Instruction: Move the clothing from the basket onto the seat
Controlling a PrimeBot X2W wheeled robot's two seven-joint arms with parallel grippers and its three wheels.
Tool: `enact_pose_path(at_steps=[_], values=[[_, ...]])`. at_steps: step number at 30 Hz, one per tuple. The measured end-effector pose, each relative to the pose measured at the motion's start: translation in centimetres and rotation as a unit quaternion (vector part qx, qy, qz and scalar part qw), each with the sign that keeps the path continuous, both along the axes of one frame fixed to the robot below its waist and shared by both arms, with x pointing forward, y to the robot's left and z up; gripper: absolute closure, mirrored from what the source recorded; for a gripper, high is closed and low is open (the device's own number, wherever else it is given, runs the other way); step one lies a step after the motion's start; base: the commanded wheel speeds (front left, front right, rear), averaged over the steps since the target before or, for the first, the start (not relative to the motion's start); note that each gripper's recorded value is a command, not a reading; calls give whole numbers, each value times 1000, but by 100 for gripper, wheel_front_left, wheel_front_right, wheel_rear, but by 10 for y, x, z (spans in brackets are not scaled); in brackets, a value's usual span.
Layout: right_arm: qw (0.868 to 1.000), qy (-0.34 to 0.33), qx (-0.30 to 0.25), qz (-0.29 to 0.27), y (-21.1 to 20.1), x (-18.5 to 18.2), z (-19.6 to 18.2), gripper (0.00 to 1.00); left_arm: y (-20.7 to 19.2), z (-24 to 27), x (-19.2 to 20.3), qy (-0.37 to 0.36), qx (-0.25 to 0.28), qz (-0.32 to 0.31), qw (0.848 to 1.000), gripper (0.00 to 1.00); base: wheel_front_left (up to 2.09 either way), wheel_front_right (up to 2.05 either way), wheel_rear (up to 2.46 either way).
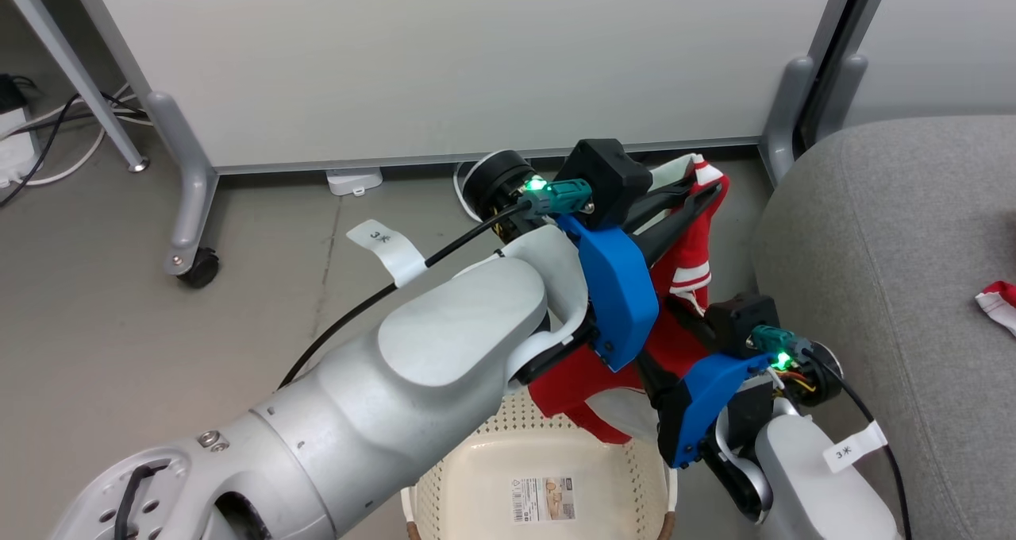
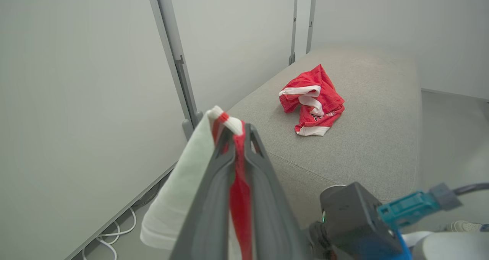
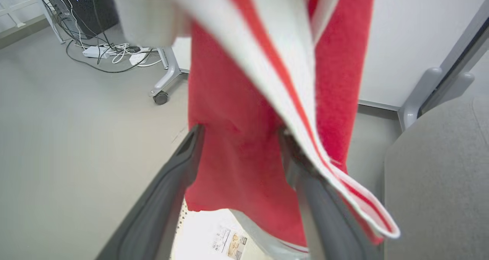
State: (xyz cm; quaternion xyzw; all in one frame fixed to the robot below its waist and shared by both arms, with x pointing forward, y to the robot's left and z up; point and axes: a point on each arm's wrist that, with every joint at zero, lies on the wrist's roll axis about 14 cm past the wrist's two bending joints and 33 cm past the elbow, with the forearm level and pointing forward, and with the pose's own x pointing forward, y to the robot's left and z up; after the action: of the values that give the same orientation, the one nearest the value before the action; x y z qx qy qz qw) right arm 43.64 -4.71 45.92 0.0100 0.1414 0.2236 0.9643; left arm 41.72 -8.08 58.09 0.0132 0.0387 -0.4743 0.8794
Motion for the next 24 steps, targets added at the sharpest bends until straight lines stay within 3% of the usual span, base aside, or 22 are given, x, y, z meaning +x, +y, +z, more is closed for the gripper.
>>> enact_pose_path(at_steps=[12, 14, 15, 24], values=[[1000, -5, -4, 9, 6, 11, 3, 0, -2, 5, -6, -2, -3, -4, 1000, 100, 0, 0, 0], [1000, -7, -1, 11, 8, 12, 4, 63, -1, 6, -7, -2, -3, -4, 1000, 100, 0, 0, 0], [1000, -10, 1, 12, 9, 12, 5, 100, -1, 6, -7, -2, -4, -4, 1000, 100, 0, 0, 0], [1000, -19, 7, 15, 11, 12, 5, 100, -1, 6, -6, -2, -1, -2, 1000, 100, 0, 0, 0]])
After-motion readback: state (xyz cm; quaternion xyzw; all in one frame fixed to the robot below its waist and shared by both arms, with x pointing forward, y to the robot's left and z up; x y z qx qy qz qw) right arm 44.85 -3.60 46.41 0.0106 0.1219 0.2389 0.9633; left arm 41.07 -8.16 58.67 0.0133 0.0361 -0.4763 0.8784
